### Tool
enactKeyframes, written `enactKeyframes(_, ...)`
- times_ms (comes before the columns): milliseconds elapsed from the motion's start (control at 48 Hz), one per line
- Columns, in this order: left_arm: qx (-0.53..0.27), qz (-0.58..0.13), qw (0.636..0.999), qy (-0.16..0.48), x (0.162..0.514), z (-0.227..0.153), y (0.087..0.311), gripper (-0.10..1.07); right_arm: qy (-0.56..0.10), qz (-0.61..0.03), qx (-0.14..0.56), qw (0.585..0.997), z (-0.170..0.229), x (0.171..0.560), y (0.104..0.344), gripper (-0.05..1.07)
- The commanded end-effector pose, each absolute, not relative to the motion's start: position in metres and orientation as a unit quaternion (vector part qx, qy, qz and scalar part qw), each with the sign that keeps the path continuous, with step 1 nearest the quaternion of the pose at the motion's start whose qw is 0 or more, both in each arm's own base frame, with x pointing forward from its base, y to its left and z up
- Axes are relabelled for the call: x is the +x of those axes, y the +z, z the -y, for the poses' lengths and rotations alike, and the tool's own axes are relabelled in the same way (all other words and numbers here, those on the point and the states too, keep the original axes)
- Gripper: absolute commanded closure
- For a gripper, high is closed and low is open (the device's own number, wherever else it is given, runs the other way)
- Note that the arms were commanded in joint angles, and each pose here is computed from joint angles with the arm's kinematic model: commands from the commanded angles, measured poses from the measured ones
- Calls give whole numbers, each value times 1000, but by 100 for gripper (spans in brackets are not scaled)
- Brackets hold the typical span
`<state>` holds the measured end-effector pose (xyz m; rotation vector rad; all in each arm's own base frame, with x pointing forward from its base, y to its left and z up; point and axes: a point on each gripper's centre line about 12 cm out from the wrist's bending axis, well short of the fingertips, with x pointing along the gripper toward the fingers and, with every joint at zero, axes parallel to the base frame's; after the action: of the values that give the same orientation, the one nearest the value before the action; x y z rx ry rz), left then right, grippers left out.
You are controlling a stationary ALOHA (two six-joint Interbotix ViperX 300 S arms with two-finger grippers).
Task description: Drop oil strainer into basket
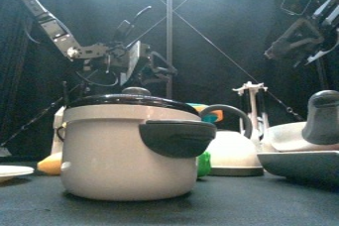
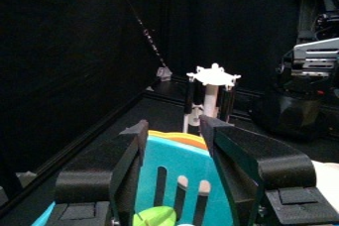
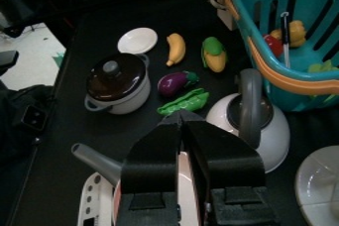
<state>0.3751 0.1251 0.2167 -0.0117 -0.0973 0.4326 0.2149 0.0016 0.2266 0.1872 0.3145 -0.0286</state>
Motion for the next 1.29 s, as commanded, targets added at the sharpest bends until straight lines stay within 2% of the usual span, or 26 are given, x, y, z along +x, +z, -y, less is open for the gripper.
enactKeyframes(0, -3, 65, 975, 213, 375, -125, 228, 14, -15, -149, 96, 984, -1, 217, 231, 86)
enactKeyframes(438, -2, 66, 976, 209, 376, -123, 230, 14, -18, -149, 92, 984, 0, 217, 231, 86)
enactKeyframes(729, 12, 58, 990, 128, 382, -71, 232, 14, -33, -148, 90, 984, 7, 217, 231, 86)
enactKeyframes(917, 6, 29, 995, 98, 378, -49, 237, 14, -38, -145, 92, 984, 9, 217, 232, 86)
enactKeyframes(1083, -8, -28, 997, 67, 366, -27, 232, 15, -38, -143, 97, 984, 10, 218, 234, 86)
enactKeyframes(1271, -47, -68, 995, 61, 351, -12, 229, 15, -33, -151, 112, 982, 6, 216, 232, 86)
